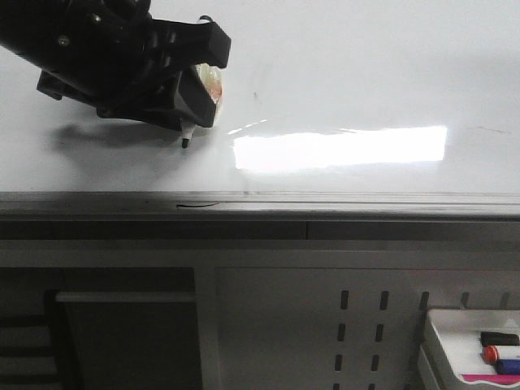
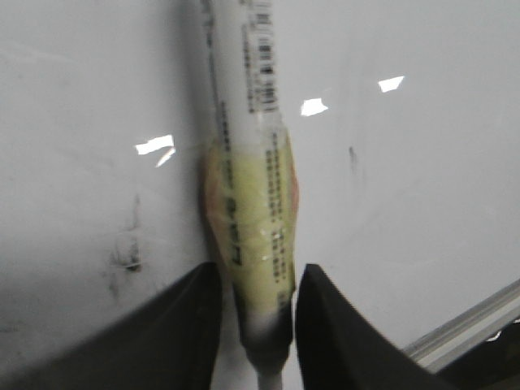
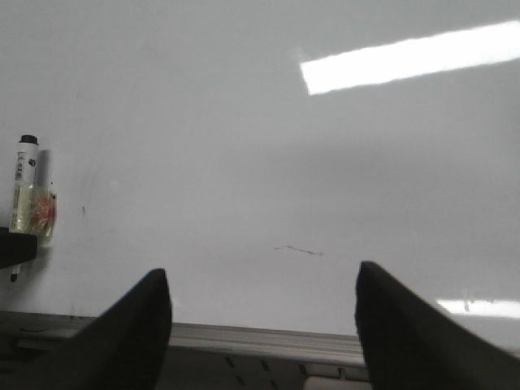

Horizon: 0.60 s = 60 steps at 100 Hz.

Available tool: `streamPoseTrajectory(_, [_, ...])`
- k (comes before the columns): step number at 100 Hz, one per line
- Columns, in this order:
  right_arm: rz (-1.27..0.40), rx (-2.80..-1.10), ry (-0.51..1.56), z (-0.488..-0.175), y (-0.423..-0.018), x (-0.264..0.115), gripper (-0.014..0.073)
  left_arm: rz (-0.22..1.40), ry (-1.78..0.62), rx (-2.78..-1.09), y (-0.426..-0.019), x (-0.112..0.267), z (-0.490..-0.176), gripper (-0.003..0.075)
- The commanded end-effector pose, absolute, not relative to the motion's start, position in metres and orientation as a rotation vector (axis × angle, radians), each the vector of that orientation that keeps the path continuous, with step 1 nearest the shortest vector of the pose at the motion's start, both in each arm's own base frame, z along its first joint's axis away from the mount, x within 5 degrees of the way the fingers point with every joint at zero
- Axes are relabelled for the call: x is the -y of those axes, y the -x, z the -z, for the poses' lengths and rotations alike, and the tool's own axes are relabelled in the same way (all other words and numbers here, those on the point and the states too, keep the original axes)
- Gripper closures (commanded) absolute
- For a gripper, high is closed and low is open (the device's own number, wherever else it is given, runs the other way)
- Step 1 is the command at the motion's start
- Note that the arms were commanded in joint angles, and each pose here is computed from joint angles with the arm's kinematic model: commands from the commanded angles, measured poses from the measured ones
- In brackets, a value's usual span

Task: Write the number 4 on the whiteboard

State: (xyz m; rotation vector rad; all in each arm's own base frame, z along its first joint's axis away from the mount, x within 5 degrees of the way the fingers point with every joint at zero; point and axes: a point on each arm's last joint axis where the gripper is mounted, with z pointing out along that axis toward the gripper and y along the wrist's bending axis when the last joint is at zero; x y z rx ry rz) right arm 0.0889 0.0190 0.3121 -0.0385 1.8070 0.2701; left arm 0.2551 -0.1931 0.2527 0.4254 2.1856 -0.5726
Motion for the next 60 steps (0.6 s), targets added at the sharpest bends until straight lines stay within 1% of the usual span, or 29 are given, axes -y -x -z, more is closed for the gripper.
streamPoseTrajectory(1, [-0.255,-1.731,0.045,-0.327,-0.091,-0.018,0.0159,0.588,-0.354,-2.074,-0.261,0.190,-0.277,0.0680])
streamPoseTrajectory(5, [-0.255,-1.731,0.045,-0.327,-0.091,-0.018,0.0159,0.587,-0.352,-2.074,-0.261,0.190,-0.277,0.0740])
streamPoseTrajectory(14, [-0.255,-1.729,0.045,-0.328,-0.091,-0.018,0.0159,0.588,-0.354,-2.078,-0.261,0.190,-0.276,0.0741])
streamPoseTrajectory(15, [-0.284,-1.730,0.078,-0.328,-0.090,-0.022,0.0159,0.588,-0.354,-2.076,-0.261,0.190,-0.277,0.0741])
streamPoseTrajectory(18, [-0.286,-1.730,0.077,-0.328,-0.090,-0.022,0.0159,0.593,-0.360,-2.079,-0.259,0.190,-0.278,0.0741])
streamPoseTrajectory(28, [-0.321,-1.744,0.089,-0.331,-0.088,-0.024,0.0159,0.595,-0.456,-2.070,-0.248,0.194,-0.284,0.0740])
streamPoseTrajectory(33, [-0.337,-1.741,0.140,-0.336,-0.087,-0.028,0.0159,0.567,-0.579,-2.041,-0.238,0.198,-0.290,0.0740])
streamPoseTrajectory(42, [-0.351,-1.713,0.321,-0.346,-0.084,-0.038,0.0159,0.483,-0.865,-1.977,-0.218,0.202,-0.296,0.0740])
streamPoseTrajectory(45, [-0.376,-1.698,0.367,-0.351,-0.084,-0.042,0.0159,0.448,-0.977,-1.940,-0.209,0.204,-0.299,0.0740])
streamPoseTrajectory(51, [-0.372,-1.680,0.500,-0.356,-0.083,-0.049,0.0159,0.381,-1.189,-1.878,-0.194,0.205,-0.301,0.0740])
streamPoseTrajectory(60, [-0.388,-1.668,0.663,-0.363,-0.083,-0.060,0.0159,0.308,-1.419,-1.753,-0.174,0.204,-0.308,0.0741])
